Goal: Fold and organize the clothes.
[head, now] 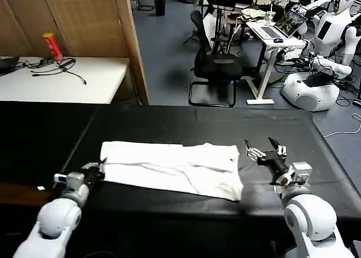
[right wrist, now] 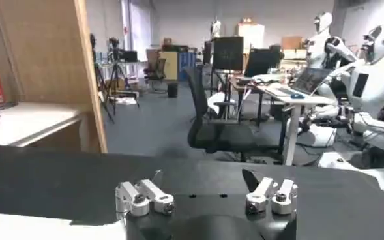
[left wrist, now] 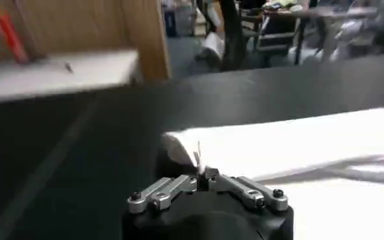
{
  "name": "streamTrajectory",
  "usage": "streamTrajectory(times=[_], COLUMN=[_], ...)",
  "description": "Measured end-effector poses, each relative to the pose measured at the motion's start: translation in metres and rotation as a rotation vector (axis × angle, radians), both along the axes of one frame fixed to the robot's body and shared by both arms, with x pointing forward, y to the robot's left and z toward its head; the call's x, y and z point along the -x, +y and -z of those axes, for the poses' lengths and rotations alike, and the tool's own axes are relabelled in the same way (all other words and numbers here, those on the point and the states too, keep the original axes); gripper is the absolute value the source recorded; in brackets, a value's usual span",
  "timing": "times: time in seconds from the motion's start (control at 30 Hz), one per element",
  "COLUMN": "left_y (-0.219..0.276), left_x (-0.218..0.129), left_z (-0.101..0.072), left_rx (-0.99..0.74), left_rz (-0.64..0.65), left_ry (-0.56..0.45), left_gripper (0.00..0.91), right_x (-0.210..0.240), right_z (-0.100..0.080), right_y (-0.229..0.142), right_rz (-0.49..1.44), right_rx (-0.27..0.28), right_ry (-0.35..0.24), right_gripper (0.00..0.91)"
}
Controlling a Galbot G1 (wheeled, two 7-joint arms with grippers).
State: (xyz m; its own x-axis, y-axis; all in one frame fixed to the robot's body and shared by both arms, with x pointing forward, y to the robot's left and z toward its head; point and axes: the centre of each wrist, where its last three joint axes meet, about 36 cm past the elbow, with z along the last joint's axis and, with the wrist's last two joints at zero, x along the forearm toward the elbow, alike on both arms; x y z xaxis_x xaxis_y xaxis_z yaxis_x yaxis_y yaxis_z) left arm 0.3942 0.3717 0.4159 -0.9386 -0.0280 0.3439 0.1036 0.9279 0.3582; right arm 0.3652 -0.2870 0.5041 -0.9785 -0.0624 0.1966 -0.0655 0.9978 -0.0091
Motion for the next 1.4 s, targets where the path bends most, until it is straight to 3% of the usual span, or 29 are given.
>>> streamTrajectory(times=[0.17, 0.33, 0.6, 0.8, 1.13, 1.4], left_y=[0.045, 0.055, -0.016, -0.084, -0.157, -0.189], left_x=[-0.003, 0.000, 0.010, 0.018, 0.020, 0.015], left_z=[-0.014, -0.023, -0.036, -0.052, -0.054, -0.049], left_rx=[-0.208, -0.238, 0.023, 0.236, 0.477, 0.540], left_rz=[-0.002, -0.016, -0.004, 0.106, 0.255, 0.305], left_ry=[-0.033, -0.015, 0.010, 0.004, 0.065, 0.077], left_gripper=[0.000, 0.000, 0.000, 0.000, 0.000, 0.000], right_x=[0.001, 0.001, 0.006, 0.012, 0.017, 0.013], right_z=[0.002, 0.004, 0.009, 0.016, 0.026, 0.029], right_y=[0.003, 0.007, 0.008, 0.002, -0.002, -0.001], right_rz=[0.002, 0.003, 0.023, 0.058, 0.092, 0.092], right_rx=[-0.002, -0.001, 0.005, 0.013, 0.024, 0.026], right_ry=[0.002, 0.002, 0.007, 0.019, 0.048, 0.052], right_gripper=[0.878, 0.878, 0.878, 0.878, 0.878, 0.878])
